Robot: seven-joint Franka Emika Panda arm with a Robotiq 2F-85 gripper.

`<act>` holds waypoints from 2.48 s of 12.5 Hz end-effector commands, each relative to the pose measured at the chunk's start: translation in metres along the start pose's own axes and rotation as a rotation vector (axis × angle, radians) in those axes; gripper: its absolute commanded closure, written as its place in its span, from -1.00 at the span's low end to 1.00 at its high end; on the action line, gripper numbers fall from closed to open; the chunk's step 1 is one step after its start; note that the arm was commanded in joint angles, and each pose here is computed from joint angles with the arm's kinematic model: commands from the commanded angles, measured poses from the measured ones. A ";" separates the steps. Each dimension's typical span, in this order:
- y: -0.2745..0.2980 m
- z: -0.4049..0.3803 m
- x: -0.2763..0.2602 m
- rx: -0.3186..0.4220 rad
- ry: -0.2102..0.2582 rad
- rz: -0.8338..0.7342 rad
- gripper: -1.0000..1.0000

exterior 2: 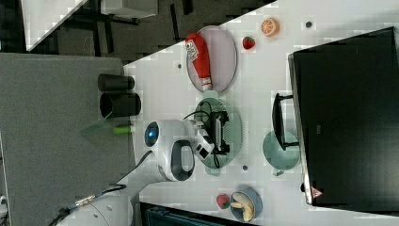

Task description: Drag strainer left to right.

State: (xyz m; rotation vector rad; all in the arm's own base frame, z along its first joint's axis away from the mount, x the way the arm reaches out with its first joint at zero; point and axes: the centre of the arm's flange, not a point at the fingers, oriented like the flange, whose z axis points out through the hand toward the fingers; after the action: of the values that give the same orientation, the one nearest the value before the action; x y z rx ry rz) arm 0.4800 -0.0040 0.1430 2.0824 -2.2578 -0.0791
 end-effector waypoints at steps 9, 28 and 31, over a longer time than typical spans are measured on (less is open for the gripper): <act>-0.008 -0.013 0.082 0.032 0.048 -0.065 -1.00; 0.052 -0.438 0.036 -0.008 -0.021 -0.777 -1.00; 0.054 -0.446 0.036 -0.005 -0.019 -0.778 -1.00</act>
State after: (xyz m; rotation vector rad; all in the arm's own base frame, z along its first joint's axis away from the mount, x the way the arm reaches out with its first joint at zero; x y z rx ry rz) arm 0.4592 -0.0324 0.6259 2.8001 -1.3946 0.0290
